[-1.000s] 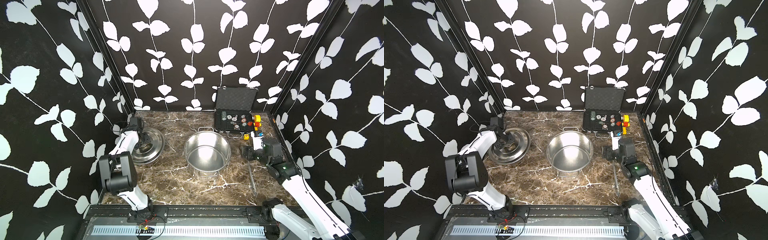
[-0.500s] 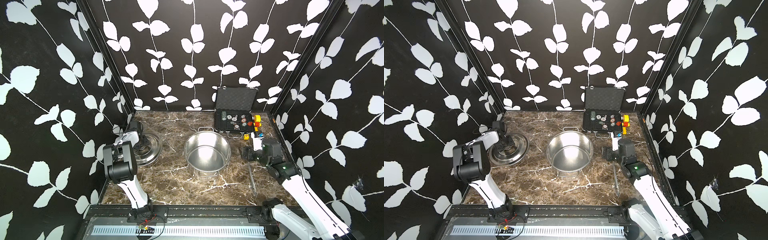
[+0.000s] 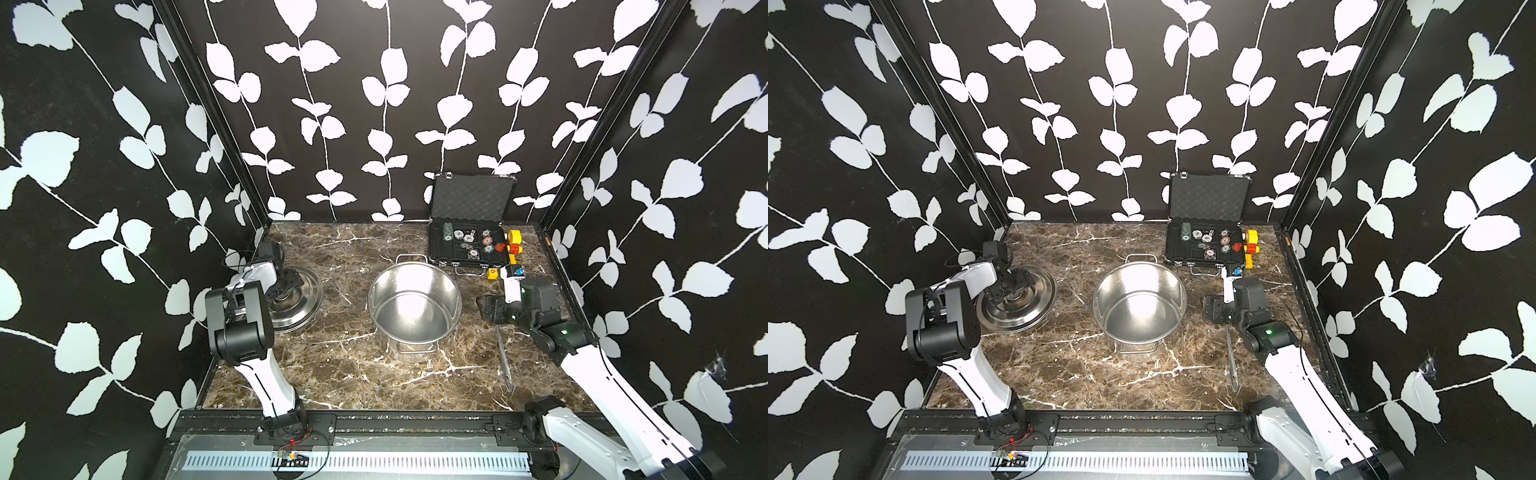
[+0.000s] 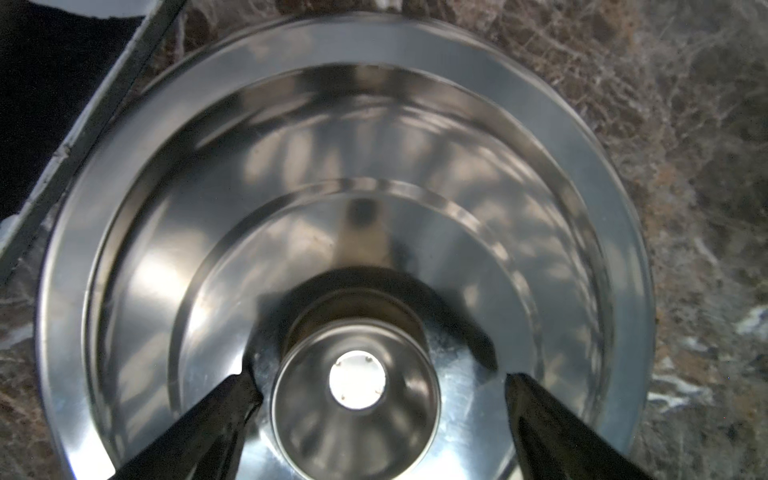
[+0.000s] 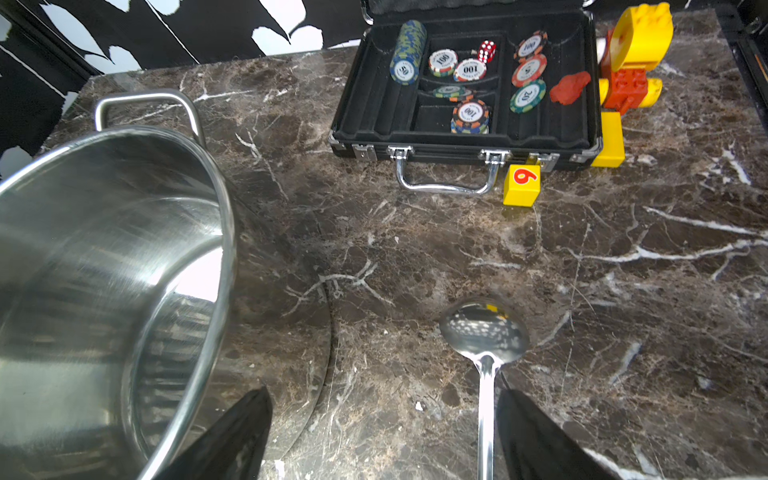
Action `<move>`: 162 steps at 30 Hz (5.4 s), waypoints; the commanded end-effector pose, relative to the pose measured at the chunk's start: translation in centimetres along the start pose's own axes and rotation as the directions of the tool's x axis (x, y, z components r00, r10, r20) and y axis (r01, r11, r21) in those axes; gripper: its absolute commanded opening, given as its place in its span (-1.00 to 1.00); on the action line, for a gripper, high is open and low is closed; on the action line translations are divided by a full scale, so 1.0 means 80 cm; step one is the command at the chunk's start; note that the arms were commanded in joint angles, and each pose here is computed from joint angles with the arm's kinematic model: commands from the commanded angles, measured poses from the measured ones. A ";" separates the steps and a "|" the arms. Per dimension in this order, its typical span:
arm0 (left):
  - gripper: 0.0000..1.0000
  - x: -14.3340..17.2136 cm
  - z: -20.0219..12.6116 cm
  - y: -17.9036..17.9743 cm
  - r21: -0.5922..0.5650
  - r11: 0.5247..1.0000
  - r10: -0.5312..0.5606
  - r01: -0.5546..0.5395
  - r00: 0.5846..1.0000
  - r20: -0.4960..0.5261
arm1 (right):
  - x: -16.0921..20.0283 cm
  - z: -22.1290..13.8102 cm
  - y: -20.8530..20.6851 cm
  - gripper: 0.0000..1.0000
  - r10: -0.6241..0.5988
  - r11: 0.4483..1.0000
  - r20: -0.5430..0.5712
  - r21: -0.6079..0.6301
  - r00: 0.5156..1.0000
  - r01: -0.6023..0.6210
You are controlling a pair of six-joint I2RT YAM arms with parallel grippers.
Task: Stir the soup with a spoon
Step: Place the lid at the center of the board, then pick up the spoon from the center of the board, then stir the soup in the pan with a stick.
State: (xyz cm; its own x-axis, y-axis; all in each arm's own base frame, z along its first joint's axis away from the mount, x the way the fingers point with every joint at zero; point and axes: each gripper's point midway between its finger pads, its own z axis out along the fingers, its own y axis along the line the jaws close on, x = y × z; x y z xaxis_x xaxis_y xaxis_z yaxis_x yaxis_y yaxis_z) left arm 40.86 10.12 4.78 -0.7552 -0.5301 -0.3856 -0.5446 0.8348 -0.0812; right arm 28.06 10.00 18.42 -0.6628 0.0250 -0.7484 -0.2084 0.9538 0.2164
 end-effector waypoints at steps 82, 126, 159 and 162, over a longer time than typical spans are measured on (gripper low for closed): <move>0.29 0.557 -0.541 -0.350 -0.827 -0.213 -0.505 -0.520 -0.667 0.549 | -0.061 -0.098 0.183 -1.00 0.315 0.546 -0.424 -0.650 0.849 -0.528; -1.00 0.433 -0.604 -0.356 -0.573 -0.105 -0.229 -0.813 -0.541 0.809 | -0.057 -0.150 0.192 0.97 0.260 0.558 -0.231 -0.757 0.938 -0.341; -1.00 0.313 -0.403 -0.330 0.346 -0.016 0.474 -0.938 0.298 0.829 | -0.051 -0.055 0.028 0.99 0.103 0.990 0.287 -0.124 0.952 -0.070; -1.00 0.285 -0.391 -0.325 0.334 0.070 0.470 -0.940 0.326 0.820 | -0.046 -0.047 0.028 0.99 0.103 0.990 0.274 -0.125 0.956 -0.071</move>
State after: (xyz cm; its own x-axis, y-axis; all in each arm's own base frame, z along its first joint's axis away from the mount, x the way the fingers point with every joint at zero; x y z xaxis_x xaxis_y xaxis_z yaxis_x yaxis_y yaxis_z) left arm 25.58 -30.09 26.47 -0.1704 0.3697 -0.9134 0.8365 0.5442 0.0642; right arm 26.75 10.79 23.33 -0.5010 0.2072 -0.8403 -0.2330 0.9028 0.3616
